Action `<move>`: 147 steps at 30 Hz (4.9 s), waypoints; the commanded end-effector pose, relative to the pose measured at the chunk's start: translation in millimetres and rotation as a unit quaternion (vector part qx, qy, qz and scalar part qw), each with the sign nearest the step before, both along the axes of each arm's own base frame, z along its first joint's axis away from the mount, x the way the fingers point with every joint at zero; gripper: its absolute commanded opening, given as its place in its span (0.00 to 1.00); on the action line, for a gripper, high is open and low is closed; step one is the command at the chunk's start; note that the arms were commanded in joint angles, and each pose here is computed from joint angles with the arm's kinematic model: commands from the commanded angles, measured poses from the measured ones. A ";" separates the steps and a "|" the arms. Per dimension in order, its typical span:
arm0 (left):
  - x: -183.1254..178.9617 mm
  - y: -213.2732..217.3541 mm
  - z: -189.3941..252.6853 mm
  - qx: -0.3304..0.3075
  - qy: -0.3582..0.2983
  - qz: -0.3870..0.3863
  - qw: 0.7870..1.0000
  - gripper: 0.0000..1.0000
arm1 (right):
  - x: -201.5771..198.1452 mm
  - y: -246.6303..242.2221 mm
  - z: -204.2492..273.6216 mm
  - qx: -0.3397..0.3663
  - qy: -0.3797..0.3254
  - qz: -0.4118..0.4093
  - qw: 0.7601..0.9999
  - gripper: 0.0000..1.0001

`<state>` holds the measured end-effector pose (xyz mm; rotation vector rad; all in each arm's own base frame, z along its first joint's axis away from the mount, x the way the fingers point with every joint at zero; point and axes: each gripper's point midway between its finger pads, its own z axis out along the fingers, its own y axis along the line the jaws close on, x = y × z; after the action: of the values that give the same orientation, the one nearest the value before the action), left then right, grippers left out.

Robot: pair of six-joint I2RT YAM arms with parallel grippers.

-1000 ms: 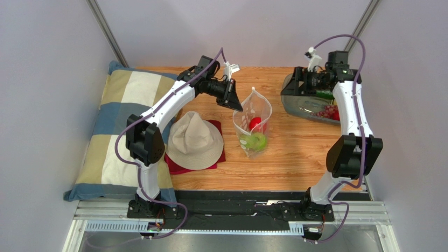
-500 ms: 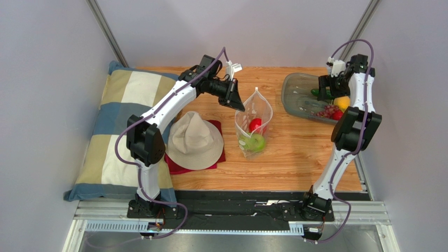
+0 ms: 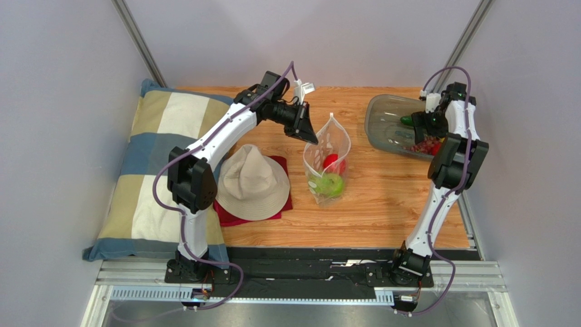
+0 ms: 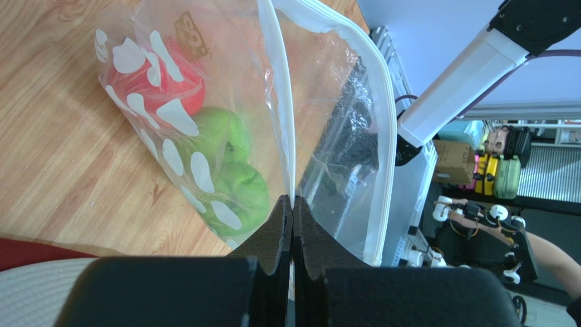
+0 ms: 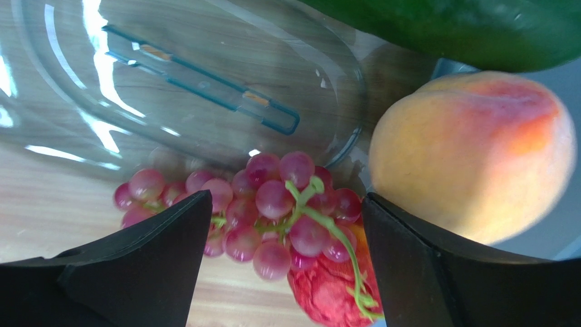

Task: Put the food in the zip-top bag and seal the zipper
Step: Pick up the fake fruit from the bin, then place the fake fruit in the zipper food storage bag, then pick up the fake fruit from the bin.

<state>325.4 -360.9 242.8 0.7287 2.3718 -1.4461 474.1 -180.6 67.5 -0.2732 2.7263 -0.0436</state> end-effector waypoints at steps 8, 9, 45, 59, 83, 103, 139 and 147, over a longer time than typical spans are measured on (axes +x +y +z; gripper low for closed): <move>0.7 -3.1 7.0 -0.008 -0.010 -0.011 1.000 0.00 | 16.5 -1.1 -15.2 0.008 -0.019 -0.021 1.000 0.46; 1.4 -3.3 7.2 -0.008 -0.011 -0.011 1.000 0.00 | 17.6 -0.1 -11.6 0.010 -0.024 -0.022 0.999 0.38; 1.7 -5.2 9.7 -0.015 -0.008 -0.012 1.000 0.00 | -88.2 268.9 377.7 0.224 -0.383 0.234 0.865 0.00; -4.4 -1.8 17.3 -0.019 -0.018 -0.020 0.999 0.00 | -153.0 399.2 334.1 0.130 -0.389 0.499 0.763 0.00; -9.9 0.3 22.7 -0.024 -0.023 -0.027 0.999 0.00 | -144.1 433.7 258.6 0.075 -0.343 0.606 0.714 0.85; -10.6 2.0 18.5 -0.017 -0.025 -0.032 0.999 0.00 | -23.9 87.5 200.2 0.135 -0.221 -0.037 0.965 0.92; -1.7 1.1 -3.7 0.007 -0.005 -0.028 1.000 0.00 | -36.3 -14.6 -9.5 0.022 0.021 -0.112 0.993 0.74; -2.5 1.9 -1.5 0.006 -0.009 -0.029 1.000 0.00 | -26.1 -3.3 39.8 0.034 -0.036 -0.102 0.994 0.34</move>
<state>322.1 -358.6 231.5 0.7846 2.4083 -1.4456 433.9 -189.5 56.8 0.0530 2.7993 -0.0099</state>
